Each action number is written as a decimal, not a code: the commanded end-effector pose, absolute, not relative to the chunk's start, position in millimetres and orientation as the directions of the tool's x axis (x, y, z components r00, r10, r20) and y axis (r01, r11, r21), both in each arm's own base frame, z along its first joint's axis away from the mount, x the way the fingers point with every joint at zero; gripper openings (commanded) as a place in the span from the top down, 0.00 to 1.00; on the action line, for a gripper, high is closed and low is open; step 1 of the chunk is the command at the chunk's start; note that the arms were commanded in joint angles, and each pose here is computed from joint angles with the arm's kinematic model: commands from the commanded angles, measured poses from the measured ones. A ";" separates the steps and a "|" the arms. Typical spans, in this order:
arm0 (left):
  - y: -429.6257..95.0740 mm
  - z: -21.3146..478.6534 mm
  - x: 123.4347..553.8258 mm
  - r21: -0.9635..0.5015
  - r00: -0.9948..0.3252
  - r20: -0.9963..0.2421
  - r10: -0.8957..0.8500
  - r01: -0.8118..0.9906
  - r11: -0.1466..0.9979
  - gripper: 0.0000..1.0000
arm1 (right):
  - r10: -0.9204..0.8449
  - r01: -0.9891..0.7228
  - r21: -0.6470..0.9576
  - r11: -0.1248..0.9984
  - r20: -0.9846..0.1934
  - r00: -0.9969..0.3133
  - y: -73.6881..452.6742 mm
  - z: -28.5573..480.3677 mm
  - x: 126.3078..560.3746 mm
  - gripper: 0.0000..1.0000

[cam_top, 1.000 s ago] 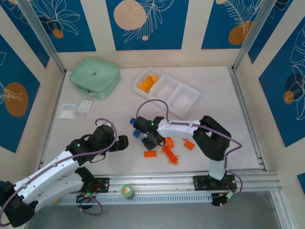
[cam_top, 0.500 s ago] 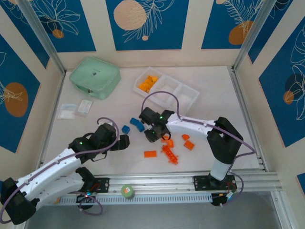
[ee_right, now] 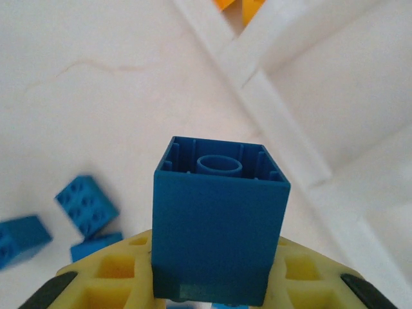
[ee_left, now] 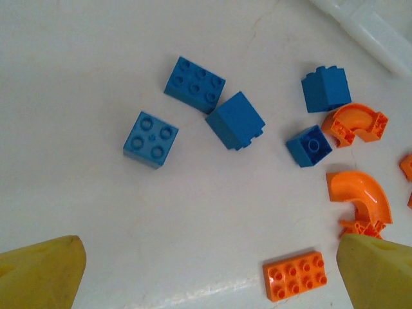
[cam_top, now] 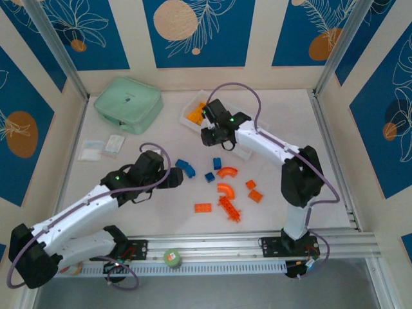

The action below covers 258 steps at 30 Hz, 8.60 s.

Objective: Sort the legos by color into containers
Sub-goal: Place the lego in the container, then pick up the lego from the center of the table, then place the lego in the container, then pick up the lego from the center of the table, then place the lego in the container, then pick up the lego from the center of the table.

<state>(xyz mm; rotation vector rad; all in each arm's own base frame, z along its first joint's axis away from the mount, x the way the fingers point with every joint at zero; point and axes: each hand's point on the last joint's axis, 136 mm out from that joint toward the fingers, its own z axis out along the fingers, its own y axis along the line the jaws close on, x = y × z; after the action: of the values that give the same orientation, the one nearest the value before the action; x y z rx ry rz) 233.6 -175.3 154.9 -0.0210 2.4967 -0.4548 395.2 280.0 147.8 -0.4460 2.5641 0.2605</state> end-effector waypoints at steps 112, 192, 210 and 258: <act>-226.1 175.3 282.7 -0.425 -0.823 -0.561 -0.090 0.193 0.884 0.01 | -0.116 -0.193 0.081 0.978 -0.556 -0.823 237.1 149.6 497.5 0.48; -178.3 159.3 220.4 -0.480 -0.830 -0.532 -0.166 0.135 0.867 0.01 | -0.270 -0.361 0.160 0.919 -0.413 -0.870 273.6 126.9 315.0 0.83; -212.8 169.3 264.9 -0.478 -0.827 -0.546 -0.137 0.173 0.861 0.01 | -0.139 -0.233 0.120 0.965 -0.520 -0.843 236.4 164.4 458.5 0.84; -133.4 156.8 208.3 -0.454 -0.797 -0.541 -0.270 0.006 0.891 0.01 | -0.399 -0.518 0.179 0.837 -0.448 -0.800 335.4 118.8 296.6 0.29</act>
<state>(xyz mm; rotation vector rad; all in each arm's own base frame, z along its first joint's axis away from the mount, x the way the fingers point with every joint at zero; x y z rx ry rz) 214.4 -148.4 167.1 -0.1240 2.4077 -0.6439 303.5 322.4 121.8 -0.6809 2.6231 0.3607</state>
